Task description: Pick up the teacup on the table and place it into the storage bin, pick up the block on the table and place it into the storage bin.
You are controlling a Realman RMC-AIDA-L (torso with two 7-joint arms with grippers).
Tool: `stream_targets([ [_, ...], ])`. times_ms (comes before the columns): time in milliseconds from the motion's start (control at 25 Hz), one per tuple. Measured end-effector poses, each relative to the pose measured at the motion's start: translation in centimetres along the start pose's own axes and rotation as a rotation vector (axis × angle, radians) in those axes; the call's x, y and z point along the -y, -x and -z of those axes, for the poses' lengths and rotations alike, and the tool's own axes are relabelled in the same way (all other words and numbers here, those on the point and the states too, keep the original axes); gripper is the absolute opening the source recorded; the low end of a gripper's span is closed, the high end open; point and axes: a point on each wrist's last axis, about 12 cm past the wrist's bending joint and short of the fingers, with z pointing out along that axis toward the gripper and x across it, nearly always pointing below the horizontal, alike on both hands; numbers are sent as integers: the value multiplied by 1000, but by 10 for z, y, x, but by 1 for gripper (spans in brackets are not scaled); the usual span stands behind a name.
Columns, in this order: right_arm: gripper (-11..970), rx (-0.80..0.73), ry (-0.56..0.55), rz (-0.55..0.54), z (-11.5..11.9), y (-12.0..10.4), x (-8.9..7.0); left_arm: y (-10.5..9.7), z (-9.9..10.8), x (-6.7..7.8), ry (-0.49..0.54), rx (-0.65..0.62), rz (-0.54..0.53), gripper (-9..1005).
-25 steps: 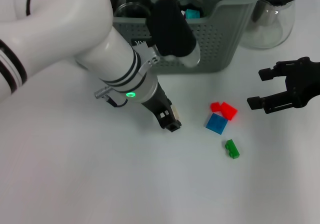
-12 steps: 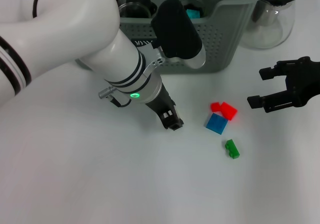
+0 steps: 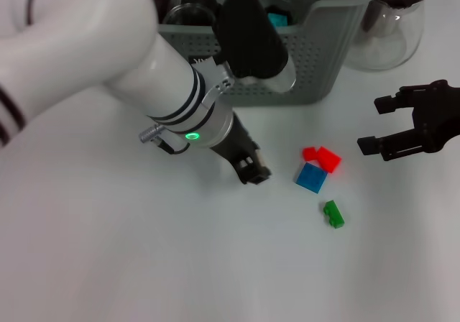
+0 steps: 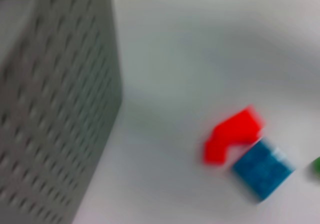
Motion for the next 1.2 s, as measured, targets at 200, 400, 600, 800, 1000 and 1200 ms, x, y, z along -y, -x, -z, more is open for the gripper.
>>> stream_targets([
  [200,946,-27,-13,-22,3,-4,2,3,40,11,-96,146,60,407],
  [400,946,-73,-26,-58,3,-13,5,6,93,3,-204,416,99,407],
  [600,946,-75,-22,-86,2,-22,7,18,133,-27,-150,641,173,406],
  [800,946,-65,-13,-96,0,-22,7,39,139,-60,-11,701,213,406],
  [1000,946,-48,-8,-120,0,-20,7,55,120,-95,120,645,270,406],
  [1200,946,-43,-5,-123,-1,-18,7,60,90,-124,191,567,349,406],
])
